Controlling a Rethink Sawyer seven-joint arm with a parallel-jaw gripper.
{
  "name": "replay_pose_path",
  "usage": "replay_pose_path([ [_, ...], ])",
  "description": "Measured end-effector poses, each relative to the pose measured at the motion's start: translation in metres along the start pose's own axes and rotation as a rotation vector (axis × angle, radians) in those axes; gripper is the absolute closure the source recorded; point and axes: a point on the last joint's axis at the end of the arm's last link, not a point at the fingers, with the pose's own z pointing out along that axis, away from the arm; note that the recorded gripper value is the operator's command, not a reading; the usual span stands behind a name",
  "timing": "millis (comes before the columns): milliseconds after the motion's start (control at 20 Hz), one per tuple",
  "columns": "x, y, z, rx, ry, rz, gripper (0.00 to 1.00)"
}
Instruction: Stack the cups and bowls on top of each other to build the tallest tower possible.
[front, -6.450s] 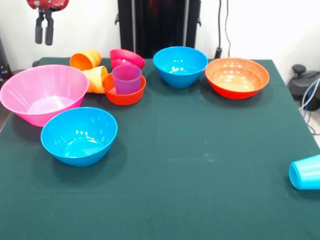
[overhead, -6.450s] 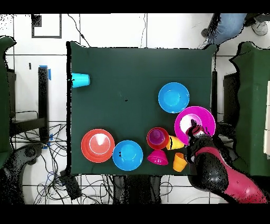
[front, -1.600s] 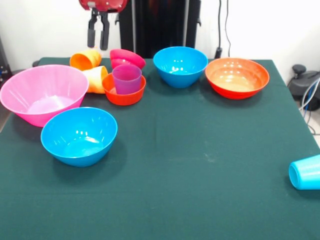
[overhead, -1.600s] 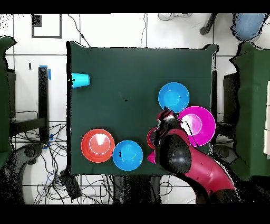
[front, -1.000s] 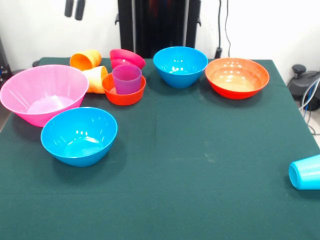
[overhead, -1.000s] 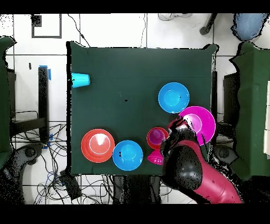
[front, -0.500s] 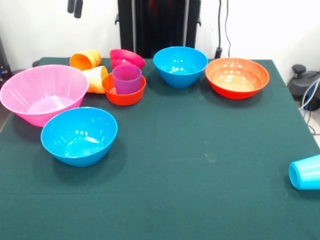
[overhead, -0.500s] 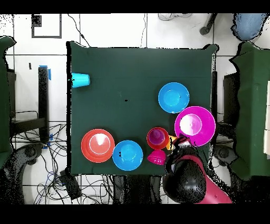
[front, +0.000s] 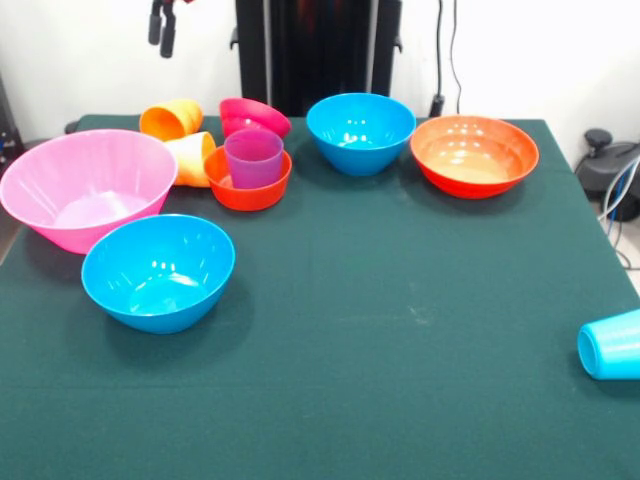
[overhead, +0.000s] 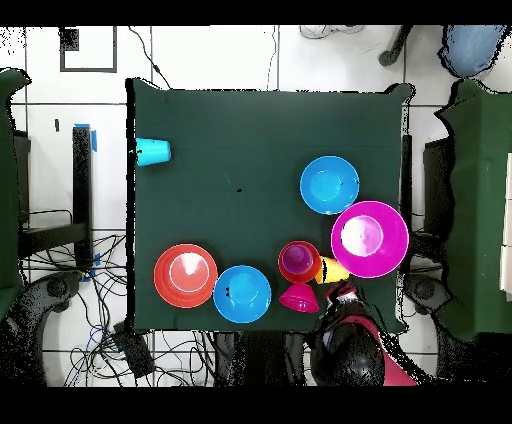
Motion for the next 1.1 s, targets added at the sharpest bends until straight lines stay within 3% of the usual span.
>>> replay_pose_path([
  [500, 0.042, -0.027, 0.025, -0.017, -0.009, -0.079, 0.00],
  [750, 0.076, -0.044, 0.029, -0.038, 0.012, -0.135, 0.00],
  [1100, 0.127, -0.073, 0.037, -0.076, 0.022, -0.163, 0.00],
])
